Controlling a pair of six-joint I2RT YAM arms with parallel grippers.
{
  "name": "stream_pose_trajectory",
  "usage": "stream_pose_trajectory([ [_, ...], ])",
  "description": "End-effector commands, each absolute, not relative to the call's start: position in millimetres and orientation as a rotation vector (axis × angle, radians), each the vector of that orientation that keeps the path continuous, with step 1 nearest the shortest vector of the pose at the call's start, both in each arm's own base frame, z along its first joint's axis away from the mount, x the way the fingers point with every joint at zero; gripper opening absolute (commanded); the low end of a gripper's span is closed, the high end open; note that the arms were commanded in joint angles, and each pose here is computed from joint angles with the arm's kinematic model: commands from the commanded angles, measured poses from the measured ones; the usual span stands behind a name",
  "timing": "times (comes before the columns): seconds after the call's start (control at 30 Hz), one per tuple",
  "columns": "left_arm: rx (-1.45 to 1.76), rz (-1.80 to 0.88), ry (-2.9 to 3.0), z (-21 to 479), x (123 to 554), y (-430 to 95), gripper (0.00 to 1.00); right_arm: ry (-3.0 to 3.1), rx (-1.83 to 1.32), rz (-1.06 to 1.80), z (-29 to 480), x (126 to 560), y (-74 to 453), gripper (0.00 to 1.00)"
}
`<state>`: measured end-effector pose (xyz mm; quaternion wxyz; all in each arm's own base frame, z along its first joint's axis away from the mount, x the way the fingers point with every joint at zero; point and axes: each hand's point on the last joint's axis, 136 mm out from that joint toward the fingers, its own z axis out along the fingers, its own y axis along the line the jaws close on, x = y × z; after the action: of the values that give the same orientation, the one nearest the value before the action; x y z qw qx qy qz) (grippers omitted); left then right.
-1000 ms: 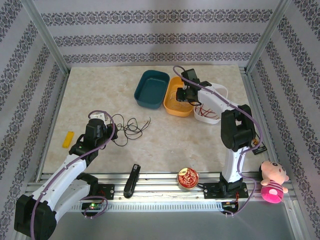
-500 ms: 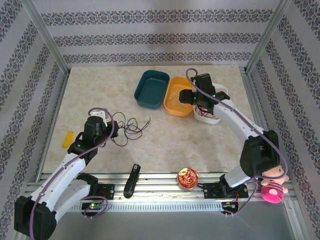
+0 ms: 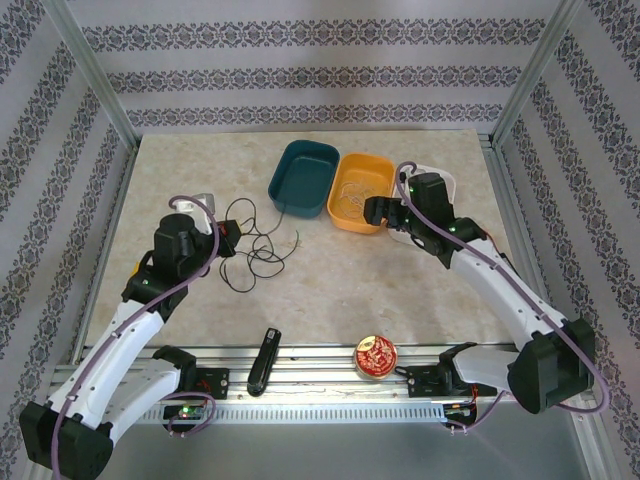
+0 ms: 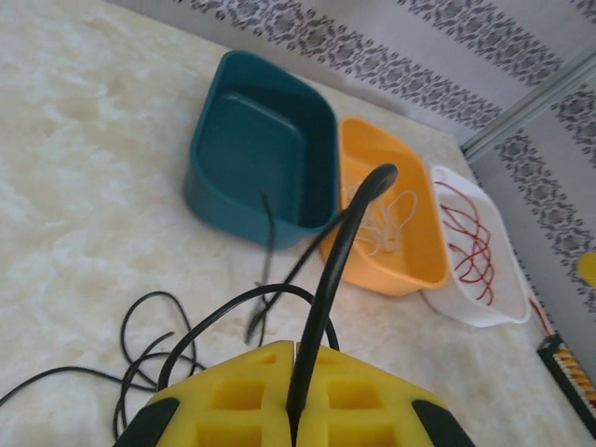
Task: Untangle the cables
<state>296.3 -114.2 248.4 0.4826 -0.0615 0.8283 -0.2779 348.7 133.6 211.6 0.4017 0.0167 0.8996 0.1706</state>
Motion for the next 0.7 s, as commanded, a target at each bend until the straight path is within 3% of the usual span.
stream_pose_trajectory([
  [0.0, -0.13, -0.728, 1.981, 273.0, 298.3, -119.3, 0.0, 2.228, 0.071, 0.429, 218.4, 346.4, 131.4, 0.98],
  [0.27, -0.104, -0.707, 1.909, 306.1, 324.0, -123.4, 0.0, 2.182, 0.116, 0.439, 226.8, 338.0, 124.1, 0.98],
  [0.67, -0.051, -0.689, 1.861, 321.1, 397.6, -145.1, 0.0, 2.144, 0.168, 0.475, 236.7, 322.3, 118.4, 0.98],
])
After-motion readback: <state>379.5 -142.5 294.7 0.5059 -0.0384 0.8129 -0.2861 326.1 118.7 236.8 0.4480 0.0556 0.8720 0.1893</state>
